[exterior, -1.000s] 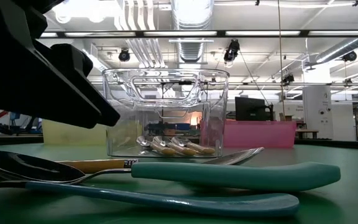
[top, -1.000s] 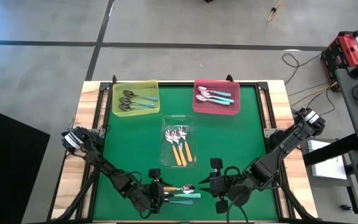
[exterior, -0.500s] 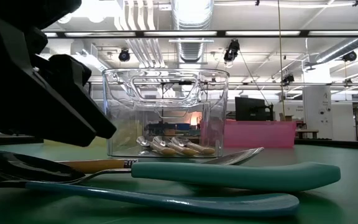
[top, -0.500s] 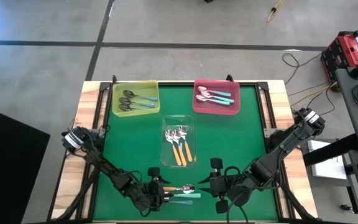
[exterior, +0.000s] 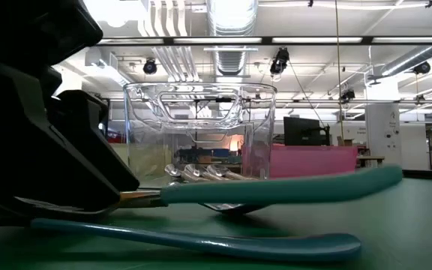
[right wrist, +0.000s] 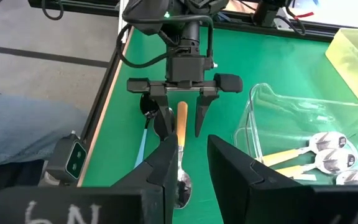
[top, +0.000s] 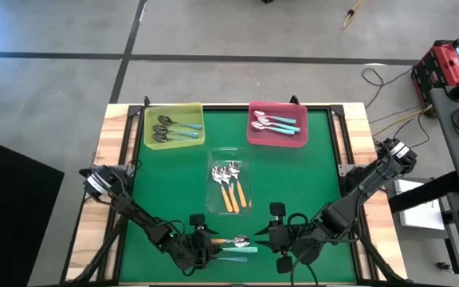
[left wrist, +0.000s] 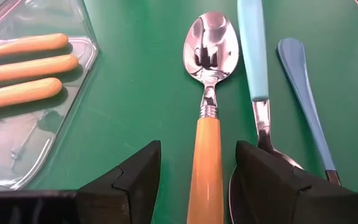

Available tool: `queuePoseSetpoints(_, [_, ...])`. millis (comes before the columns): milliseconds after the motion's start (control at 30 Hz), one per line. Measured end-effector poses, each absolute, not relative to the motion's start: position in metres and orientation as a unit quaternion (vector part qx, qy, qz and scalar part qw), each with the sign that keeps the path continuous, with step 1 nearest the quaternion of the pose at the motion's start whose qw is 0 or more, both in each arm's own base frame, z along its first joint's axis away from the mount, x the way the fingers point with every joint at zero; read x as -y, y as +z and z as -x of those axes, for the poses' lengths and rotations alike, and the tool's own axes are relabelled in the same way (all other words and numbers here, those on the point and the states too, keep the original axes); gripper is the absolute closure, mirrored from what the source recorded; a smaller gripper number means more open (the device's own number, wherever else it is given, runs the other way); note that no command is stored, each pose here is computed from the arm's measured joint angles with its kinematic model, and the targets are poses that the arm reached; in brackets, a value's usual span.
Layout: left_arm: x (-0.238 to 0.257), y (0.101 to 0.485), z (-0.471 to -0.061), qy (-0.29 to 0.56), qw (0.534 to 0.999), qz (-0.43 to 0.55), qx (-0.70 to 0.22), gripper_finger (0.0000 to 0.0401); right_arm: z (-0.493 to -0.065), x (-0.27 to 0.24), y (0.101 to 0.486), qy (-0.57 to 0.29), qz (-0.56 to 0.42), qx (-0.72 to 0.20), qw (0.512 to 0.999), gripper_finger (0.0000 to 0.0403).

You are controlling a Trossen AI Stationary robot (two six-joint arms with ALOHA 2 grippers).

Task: Sort silverware by color (type)
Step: Put the yellow spoon into the transparent bin

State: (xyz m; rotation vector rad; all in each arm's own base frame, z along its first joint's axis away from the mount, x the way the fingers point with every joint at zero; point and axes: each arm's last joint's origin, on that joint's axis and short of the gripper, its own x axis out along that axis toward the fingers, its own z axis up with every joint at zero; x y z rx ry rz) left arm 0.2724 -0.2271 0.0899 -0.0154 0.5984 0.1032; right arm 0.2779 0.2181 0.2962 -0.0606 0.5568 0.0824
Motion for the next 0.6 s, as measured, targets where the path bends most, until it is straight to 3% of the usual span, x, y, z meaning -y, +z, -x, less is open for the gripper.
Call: queuePoseSetpoints(600, [0.2253, 0.0909, -0.2725, 0.065, 0.955, 0.003, -0.289, 0.0210, -0.2779, -0.2181, 0.2962, 0.040, 0.028, -0.275, 0.960, 0.0324])
